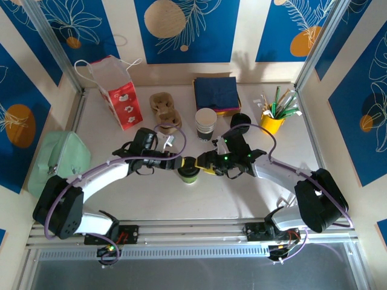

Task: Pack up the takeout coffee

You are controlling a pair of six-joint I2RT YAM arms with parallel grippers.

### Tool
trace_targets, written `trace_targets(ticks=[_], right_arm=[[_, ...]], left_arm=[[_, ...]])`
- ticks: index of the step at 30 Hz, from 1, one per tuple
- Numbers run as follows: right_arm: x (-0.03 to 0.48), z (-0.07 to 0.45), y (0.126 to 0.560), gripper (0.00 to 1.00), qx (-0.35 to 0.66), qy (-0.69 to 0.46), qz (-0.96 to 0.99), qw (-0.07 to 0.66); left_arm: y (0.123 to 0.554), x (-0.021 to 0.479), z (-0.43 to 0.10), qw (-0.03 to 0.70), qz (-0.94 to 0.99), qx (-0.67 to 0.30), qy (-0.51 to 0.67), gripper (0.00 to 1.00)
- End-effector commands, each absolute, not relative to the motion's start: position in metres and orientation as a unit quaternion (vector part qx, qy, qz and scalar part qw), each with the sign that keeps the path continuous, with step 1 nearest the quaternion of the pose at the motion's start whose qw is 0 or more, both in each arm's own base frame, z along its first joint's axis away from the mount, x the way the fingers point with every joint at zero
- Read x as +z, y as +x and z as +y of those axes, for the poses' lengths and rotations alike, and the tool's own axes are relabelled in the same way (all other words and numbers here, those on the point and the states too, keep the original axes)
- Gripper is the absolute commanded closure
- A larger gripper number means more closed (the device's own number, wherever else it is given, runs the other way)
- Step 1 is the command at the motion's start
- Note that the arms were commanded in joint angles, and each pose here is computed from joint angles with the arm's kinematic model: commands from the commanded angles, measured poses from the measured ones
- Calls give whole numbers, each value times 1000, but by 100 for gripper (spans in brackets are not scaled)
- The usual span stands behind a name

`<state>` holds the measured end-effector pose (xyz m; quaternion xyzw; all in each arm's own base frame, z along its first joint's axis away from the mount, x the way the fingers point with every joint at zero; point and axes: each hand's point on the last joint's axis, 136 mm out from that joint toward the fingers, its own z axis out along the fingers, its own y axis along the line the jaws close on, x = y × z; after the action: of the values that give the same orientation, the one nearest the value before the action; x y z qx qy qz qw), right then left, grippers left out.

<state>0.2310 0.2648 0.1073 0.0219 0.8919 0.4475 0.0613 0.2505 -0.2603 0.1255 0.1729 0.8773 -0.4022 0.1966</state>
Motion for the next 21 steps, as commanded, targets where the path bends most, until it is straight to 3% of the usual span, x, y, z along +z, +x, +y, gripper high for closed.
trace_targets(ticks=[1, 9, 21], right_arm=[[60, 241, 216, 42, 384, 71, 920, 18], [54, 245, 215, 42, 385, 69, 920, 12], [100, 257, 229, 41, 420, 34, 905, 53]], left_arm=[[235, 88, -242, 160, 907, -358, 155, 53], [227, 78, -239, 152, 909, -356, 151, 54], [243, 124, -252, 195, 889, -377, 171, 50]])
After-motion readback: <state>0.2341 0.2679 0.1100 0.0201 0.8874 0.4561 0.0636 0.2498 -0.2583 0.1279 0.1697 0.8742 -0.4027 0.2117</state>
